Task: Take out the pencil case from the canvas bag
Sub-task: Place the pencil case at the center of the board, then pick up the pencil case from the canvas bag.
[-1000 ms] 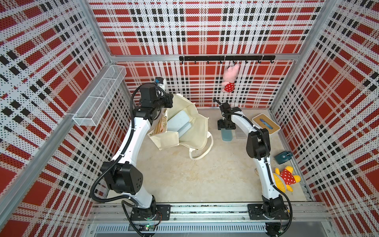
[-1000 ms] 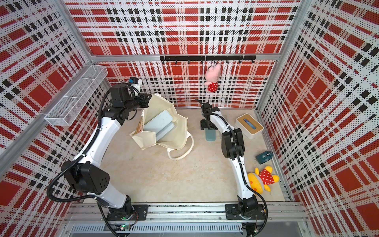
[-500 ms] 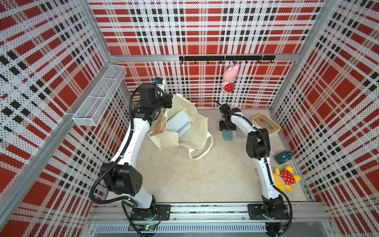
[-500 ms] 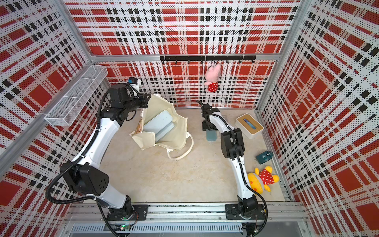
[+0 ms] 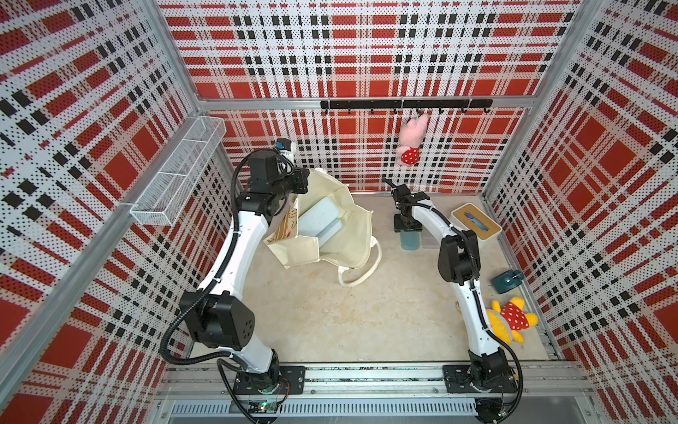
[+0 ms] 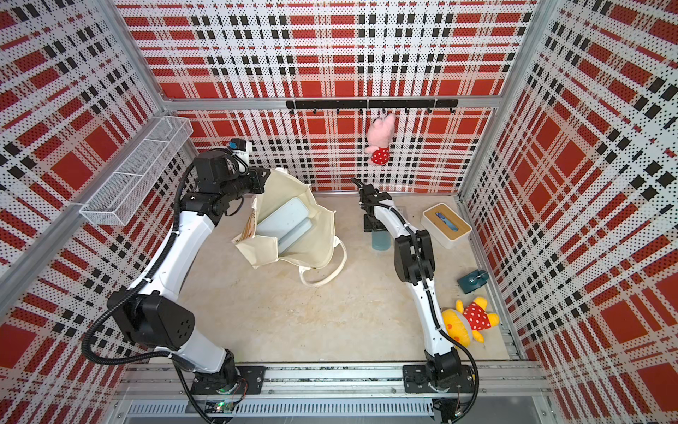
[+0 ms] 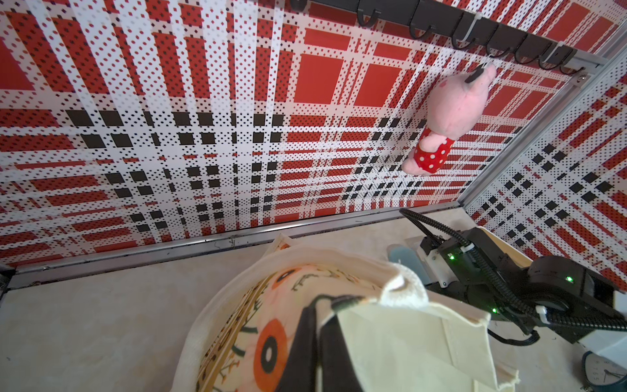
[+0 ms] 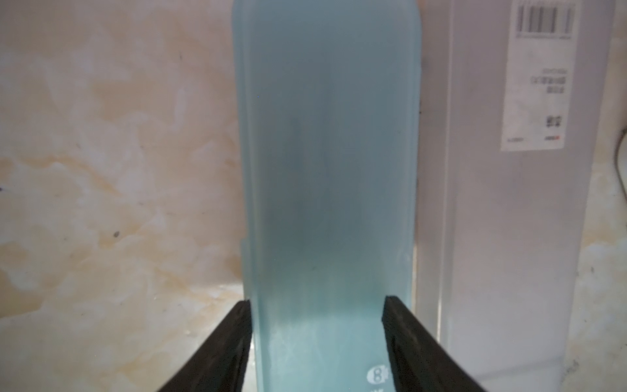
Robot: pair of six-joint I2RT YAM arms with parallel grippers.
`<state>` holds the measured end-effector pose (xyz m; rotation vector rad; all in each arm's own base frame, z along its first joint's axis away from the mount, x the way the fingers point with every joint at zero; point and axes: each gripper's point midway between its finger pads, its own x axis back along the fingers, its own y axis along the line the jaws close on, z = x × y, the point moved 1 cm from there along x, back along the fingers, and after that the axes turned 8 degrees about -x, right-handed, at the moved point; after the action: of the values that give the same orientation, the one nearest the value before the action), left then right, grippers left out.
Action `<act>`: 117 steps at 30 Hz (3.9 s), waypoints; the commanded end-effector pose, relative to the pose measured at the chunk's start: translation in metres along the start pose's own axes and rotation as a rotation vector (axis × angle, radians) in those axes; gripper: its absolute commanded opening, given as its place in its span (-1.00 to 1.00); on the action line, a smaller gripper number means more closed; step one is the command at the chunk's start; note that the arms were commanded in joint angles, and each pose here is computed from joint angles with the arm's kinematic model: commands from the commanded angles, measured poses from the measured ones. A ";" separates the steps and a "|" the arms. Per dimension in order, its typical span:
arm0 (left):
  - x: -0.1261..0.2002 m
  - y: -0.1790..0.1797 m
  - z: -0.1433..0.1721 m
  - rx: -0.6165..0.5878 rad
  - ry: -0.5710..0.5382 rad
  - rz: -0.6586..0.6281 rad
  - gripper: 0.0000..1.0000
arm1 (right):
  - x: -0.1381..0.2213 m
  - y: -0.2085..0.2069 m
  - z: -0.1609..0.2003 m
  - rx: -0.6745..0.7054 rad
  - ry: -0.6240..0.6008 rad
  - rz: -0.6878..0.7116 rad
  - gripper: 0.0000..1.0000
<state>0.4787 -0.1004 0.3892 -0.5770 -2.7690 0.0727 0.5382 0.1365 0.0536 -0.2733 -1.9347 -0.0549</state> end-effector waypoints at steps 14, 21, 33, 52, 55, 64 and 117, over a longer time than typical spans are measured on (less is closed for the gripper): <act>0.019 -0.026 -0.058 -0.043 -0.181 0.047 -1.00 | 0.049 -0.010 -0.032 -0.073 -0.102 -0.034 0.34; 0.008 -0.048 -0.054 -0.068 -0.162 0.038 -1.00 | 0.138 -0.011 -0.049 -0.125 -0.310 -0.200 0.33; 0.002 -0.065 -0.063 -0.069 -0.179 0.017 -1.00 | 0.270 0.036 0.004 -0.103 -0.589 -0.621 0.28; -0.007 -0.077 -0.065 -0.056 -0.191 0.027 -1.00 | 0.391 0.143 0.120 0.219 -0.715 -1.054 0.10; -0.008 -0.081 -0.063 -0.054 -0.188 0.041 -1.00 | 0.372 0.156 0.126 0.255 -0.669 -1.018 0.05; -0.001 -0.093 -0.068 -0.086 -0.208 0.099 -1.00 | 0.293 0.180 0.132 0.247 -0.547 -0.847 -0.05; 0.027 -0.128 -0.058 -0.104 -0.272 0.273 -1.00 | 0.126 0.200 0.080 -0.638 -0.064 -0.887 0.24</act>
<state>0.4483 -0.2047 0.3872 -0.8784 -2.7378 0.0497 0.4528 0.3682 0.1194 0.1840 -1.9227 -1.1782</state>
